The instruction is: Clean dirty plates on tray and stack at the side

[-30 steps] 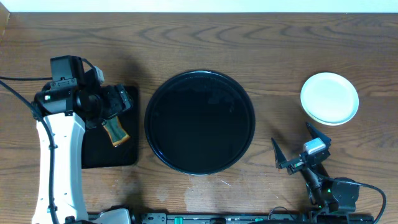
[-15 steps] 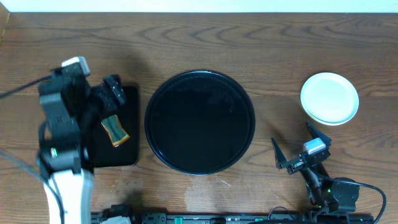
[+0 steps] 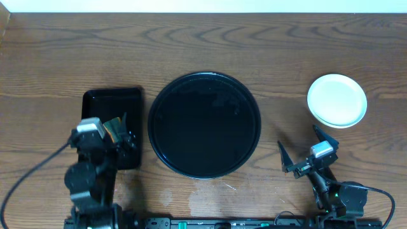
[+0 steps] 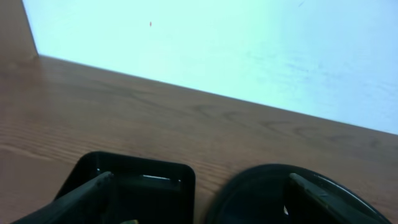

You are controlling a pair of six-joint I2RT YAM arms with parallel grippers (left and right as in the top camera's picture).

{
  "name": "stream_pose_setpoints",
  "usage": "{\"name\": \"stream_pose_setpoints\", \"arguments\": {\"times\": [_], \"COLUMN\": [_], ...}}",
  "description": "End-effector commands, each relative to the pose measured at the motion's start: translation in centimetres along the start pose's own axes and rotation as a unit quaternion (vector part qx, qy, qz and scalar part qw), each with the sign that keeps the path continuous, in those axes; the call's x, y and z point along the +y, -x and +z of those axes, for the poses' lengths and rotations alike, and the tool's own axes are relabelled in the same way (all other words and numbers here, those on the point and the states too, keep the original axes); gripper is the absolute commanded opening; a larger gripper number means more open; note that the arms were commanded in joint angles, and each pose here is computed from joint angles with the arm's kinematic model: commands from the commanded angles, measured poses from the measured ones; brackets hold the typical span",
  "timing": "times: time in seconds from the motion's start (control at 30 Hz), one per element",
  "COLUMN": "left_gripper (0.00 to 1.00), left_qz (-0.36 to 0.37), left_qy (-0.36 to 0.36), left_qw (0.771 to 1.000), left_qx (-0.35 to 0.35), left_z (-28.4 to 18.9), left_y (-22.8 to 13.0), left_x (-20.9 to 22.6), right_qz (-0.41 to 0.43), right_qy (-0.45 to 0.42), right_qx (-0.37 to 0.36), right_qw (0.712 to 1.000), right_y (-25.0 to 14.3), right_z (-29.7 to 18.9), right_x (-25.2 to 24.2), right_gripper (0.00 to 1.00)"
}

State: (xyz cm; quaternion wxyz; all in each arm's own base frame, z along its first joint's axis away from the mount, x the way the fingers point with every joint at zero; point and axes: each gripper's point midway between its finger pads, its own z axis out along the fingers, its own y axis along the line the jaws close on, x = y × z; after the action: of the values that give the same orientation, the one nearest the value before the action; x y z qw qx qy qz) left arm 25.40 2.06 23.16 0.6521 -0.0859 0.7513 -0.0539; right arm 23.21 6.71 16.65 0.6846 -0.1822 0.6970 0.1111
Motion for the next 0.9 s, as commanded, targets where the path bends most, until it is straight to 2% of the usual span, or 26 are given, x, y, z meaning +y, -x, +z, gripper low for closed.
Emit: {"name": "stream_pose_setpoints", "arguments": {"times": [0.0,0.23,0.57,0.87], "left_gripper": [0.86,0.86,0.86,0.86], "left_qz": [0.034,0.041,0.035,0.033], "left_qy": [0.003,-0.003,-0.003,-0.011], "left_qw": [0.999,0.997,0.999,0.999], "left_qx": [-0.033,-0.069,-0.002,-0.005], "left_z": [-1.1,-1.8,0.3,0.3], "left_y": [-0.3,-2.4,-9.1,-9.0], "left_x": [0.1,0.4,1.2,0.9], "right_qz": [0.006,0.006,0.006,0.006], "right_qy": [-0.006,-0.006,-0.006,-0.006], "right_qx": [0.000,0.000,0.000,0.000], "right_qw": [1.000,1.000,1.000,1.000], "right_y": [-0.1,-0.1,-0.1,-0.1], "right_z": [0.0,0.0,0.0,0.0], "right_x": [-0.2,-0.2,-0.2,-0.2], "right_gripper": [0.99,0.99,0.99,0.99]}}
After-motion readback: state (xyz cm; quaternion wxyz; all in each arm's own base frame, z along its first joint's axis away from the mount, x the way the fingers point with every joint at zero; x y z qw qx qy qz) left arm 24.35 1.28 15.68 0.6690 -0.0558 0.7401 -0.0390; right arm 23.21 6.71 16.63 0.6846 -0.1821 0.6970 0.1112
